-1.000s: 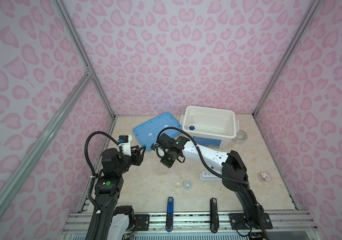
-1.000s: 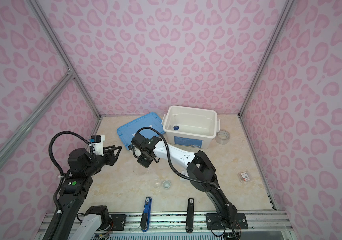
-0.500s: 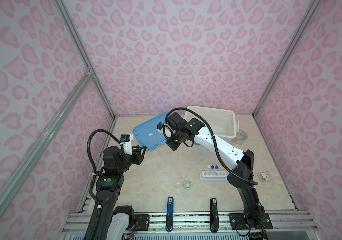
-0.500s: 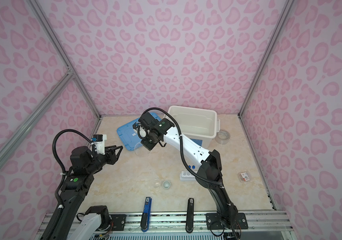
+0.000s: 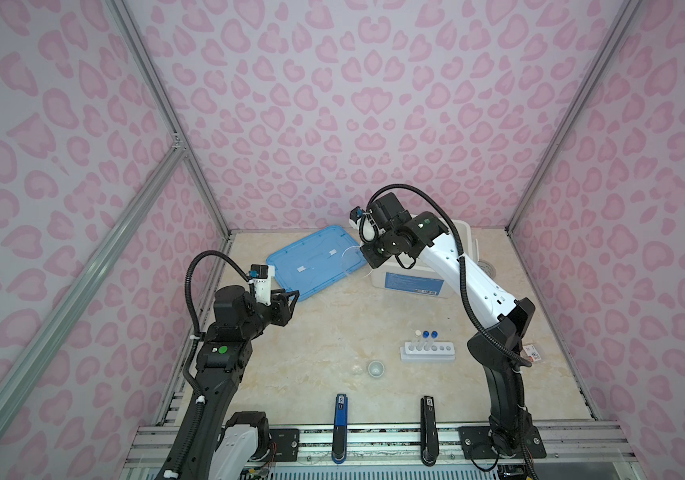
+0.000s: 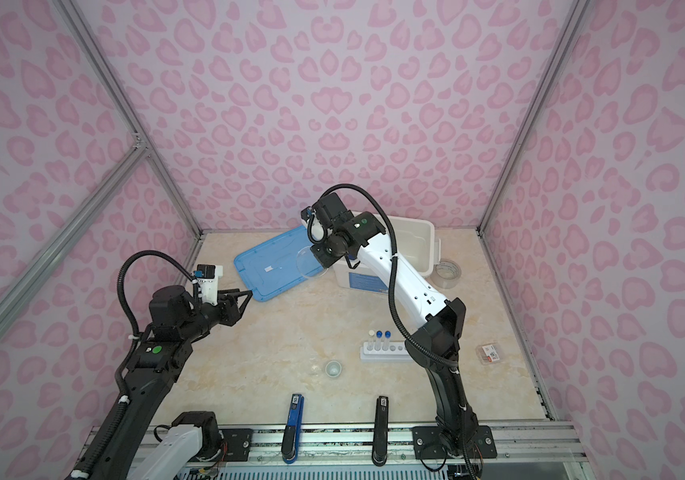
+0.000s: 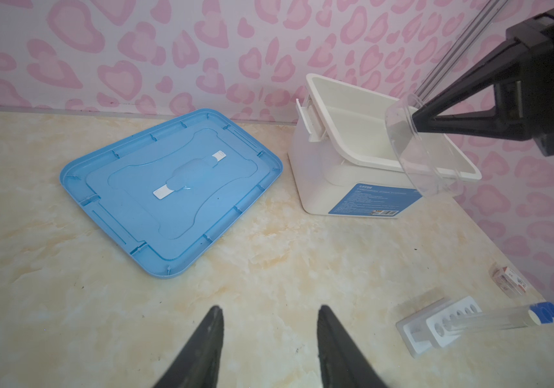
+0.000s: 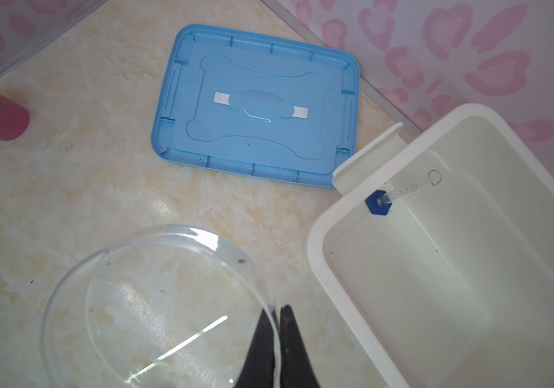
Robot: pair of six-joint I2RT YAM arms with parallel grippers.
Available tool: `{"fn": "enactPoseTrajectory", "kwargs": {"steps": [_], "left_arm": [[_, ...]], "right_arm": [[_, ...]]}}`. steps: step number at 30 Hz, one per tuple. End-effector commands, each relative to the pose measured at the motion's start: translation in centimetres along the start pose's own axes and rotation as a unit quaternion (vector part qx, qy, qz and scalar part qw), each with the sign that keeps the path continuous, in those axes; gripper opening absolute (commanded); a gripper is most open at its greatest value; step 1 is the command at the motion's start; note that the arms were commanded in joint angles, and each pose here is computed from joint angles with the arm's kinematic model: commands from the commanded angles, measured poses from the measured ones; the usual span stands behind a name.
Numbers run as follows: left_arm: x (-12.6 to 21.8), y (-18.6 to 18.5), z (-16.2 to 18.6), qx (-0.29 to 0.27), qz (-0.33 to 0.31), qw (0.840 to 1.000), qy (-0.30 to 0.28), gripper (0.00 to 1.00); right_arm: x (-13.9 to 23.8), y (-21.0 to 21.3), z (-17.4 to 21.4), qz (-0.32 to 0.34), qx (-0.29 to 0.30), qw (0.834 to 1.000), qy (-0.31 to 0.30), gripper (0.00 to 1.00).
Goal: Organize the chemistry lab equipment
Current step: 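Carry the petri dish with the right gripper over the white bin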
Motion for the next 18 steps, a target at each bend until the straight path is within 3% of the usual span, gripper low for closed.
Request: {"fn": "enactPoseTrajectory", "kwargs": {"steps": [1,10,18], "left_arm": [[-0.6,-0.6,-0.7,-0.028,0.000,1.000,-0.006,0.48],[-3.1,-3.1,-0.5,-0.072,0.022,0.997,0.028,0.48],[-4.3,-5.0,-0.4,-0.093,0.046,0.994,0.043,0.48]], "right_arm": [[0.7,-2.1,0.4,0.033,-0.023,0.999,0.003,0.07],[0.8,-8.9,2.3,0.097,-0.078,0.992,0.015,0.07],[-1.6,-13.2,4.0,0.136,-0.103,0.984,0.049,0.07]]}}
Point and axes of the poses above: each gripper's point midway between its finger pads, its own x axis back along the fingers, its own y axis along the line the jaws close on, z = x × y, the point moved 10 cm from there along x, back along the fingers, and after that the axes turned 7 degrees about x, right-handed, at the moved point
